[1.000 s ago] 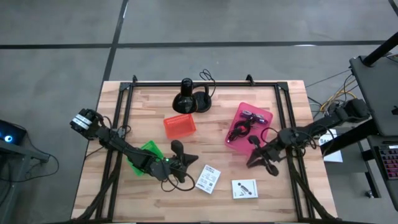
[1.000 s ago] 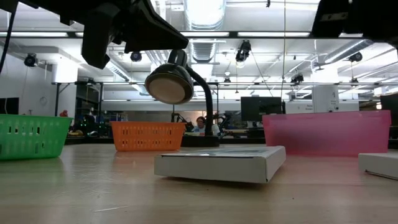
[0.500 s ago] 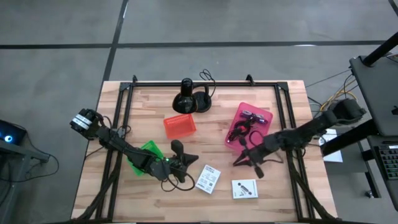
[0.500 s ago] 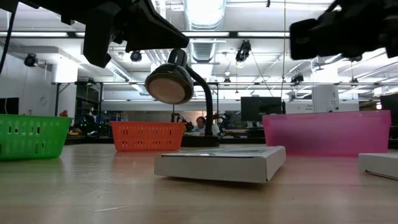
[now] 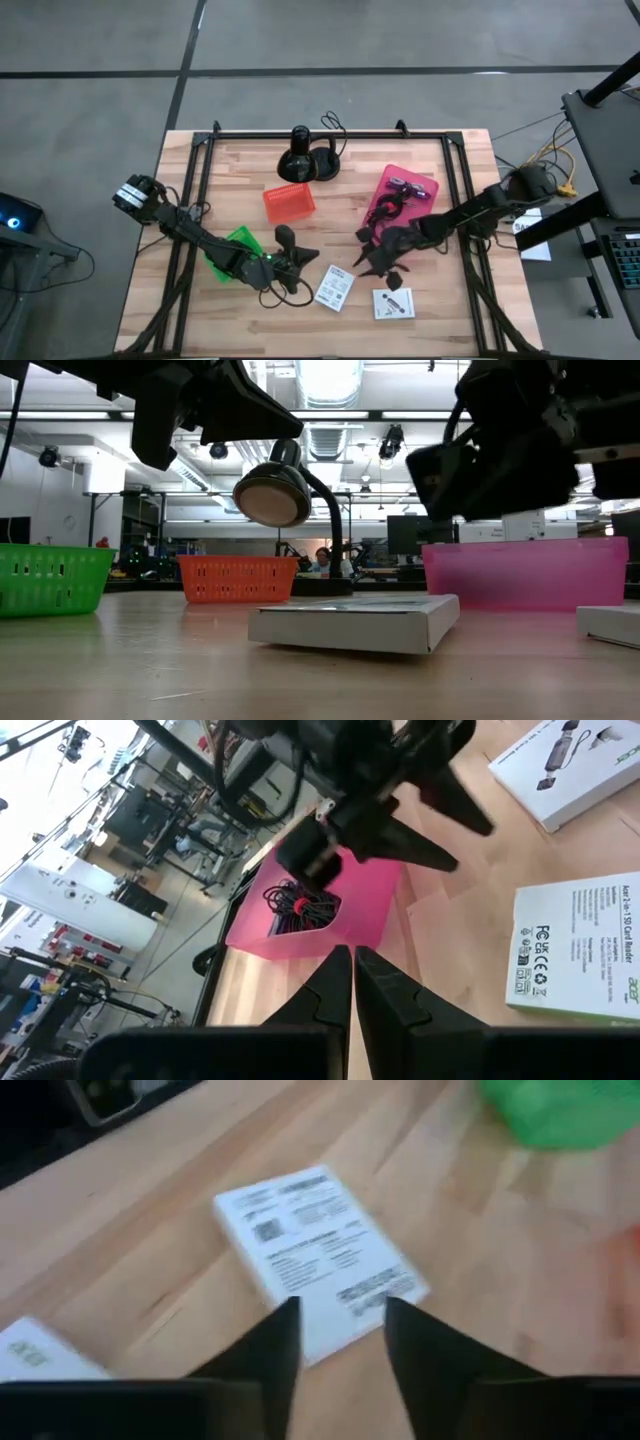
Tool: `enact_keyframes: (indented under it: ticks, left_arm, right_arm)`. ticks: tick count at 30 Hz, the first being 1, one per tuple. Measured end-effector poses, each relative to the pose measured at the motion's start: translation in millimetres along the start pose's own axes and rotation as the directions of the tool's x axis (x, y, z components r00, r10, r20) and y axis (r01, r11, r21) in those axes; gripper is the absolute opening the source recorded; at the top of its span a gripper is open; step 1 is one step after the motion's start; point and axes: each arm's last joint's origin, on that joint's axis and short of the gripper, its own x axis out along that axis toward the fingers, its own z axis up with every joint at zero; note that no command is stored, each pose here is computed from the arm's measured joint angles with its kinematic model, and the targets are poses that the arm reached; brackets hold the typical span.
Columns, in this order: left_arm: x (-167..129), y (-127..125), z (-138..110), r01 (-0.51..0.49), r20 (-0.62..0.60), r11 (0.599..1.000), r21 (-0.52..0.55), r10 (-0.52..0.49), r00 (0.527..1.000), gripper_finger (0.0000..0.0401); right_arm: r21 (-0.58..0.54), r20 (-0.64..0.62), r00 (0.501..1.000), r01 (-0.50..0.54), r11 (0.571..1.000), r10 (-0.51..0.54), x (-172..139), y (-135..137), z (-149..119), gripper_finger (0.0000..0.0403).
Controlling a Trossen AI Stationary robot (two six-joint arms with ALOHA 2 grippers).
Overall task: Pick and place items into bin
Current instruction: Put the left card reader box into the orange bin
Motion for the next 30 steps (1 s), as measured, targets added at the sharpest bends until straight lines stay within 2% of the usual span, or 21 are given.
enact_keyframes:
  ticks: [6, 11, 15, 22, 25, 27, 30]
  left_arm:
    - [0.0, -0.3, -0.6, 0.002, -0.003, 1.0, 0.004, -0.002, 1.0, 0.0002]
    - [0.0, -0.3, -0.6, 0.002, -0.003, 1.0, 0.004, -0.002, 1.0, 0.0002]
    - [0.0, -1.1, -1.4, 0.016, -0.005, 1.0, -0.006, -0.016, 1.0, 0.0002]
    - [-1.0, -10.9, -8.1, 0.248, 0.009, 0.969, 0.024, -0.248, 0.969, 0.0002]
    - [-1.7, -11.6, -5.5, 0.296, 0.044, 0.954, -0.038, -0.295, 0.955, 0.0002]
    - [-2.6, -13.2, -6.2, 0.347, 0.05, 0.933, -0.097, -0.344, 0.938, 0.0002]
    - [-5.1, -18.5, -10.9, 0.458, 0.025, 0.874, -0.163, -0.46, 0.887, 0.0002]
  right_arm:
    - [-0.059, -0.085, 0.995, -0.058, 0.997, 0.053, 18.2, -2.3, 5.3, 0.0233]
    - [-0.128, -0.132, 0.989, -0.084, 0.988, 0.066, 30.7, -4.5, 10.5, 0.0277]
    - [-0.179, -0.167, 0.982, -0.114, 0.977, 0.084, 37.9, -1.3, 10.1, 0.0285]
    - [-0.18, -0.167, 0.982, -0.118, 0.977, 0.088, 35.9, 3.4, 13.2, 0.027]
    - [-0.18, -0.168, 0.982, -0.118, 0.977, 0.088, 35.4, 3.6, 13.5, 0.0263]
    - [-0.179, -0.169, 0.982, -0.118, 0.977, 0.087, 35.4, 3.5, 13.3, 0.026]
    - [-0.178, -0.172, 0.981, -0.117, 0.977, 0.086, 35.3, 3.5, 13.1, 0.0258]
